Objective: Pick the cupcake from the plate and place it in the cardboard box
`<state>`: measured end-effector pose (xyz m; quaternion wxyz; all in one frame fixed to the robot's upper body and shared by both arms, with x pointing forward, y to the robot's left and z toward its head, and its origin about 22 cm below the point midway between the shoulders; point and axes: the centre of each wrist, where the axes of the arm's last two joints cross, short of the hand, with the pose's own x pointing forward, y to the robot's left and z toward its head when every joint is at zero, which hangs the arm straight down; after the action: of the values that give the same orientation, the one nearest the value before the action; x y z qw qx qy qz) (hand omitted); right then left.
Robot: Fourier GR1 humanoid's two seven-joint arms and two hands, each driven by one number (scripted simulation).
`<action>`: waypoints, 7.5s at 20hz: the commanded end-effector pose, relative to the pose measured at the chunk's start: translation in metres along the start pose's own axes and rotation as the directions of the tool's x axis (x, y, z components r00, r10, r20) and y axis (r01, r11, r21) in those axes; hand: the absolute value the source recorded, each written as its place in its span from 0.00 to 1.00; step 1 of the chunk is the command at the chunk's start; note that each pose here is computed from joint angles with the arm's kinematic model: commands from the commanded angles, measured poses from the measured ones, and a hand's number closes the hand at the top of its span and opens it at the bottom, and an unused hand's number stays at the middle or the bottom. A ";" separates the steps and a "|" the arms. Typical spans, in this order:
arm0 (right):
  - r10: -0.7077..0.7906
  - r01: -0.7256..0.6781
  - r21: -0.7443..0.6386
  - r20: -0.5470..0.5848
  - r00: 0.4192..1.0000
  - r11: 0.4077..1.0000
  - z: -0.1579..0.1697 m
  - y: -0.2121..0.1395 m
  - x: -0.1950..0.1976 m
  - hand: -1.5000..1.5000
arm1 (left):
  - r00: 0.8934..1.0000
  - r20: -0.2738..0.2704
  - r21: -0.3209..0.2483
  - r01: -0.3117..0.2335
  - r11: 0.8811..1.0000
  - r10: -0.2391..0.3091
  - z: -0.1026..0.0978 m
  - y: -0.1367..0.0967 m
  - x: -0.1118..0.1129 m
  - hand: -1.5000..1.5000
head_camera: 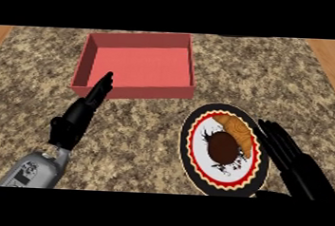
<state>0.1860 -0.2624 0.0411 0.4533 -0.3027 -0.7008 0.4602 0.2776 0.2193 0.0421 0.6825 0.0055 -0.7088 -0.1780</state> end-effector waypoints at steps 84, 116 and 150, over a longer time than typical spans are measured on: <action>0.261 -0.188 0.363 -0.164 0.951 0.913 -0.091 0.096 0.087 1.00 | 1.000 0.019 -0.068 -0.007 0.998 0.008 -0.003 -0.020 0.002 0.50; 0.008 -0.052 -0.243 -0.178 0.984 0.969 -0.188 -0.054 0.332 1.00 | 1.000 0.026 -0.091 0.007 0.996 -0.004 -0.017 -0.007 0.006 0.50; 0.082 -0.189 -0.231 -0.406 0.910 0.954 -0.338 -0.035 0.231 1.00 | 0.999 0.041 -0.136 0.011 0.991 -0.006 -0.014 -0.038 0.018 0.50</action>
<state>0.3910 0.0519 0.2305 0.4947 -0.4832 -0.6450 0.3253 0.2907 0.1920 0.0490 0.6662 -0.0364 -0.7115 -0.2204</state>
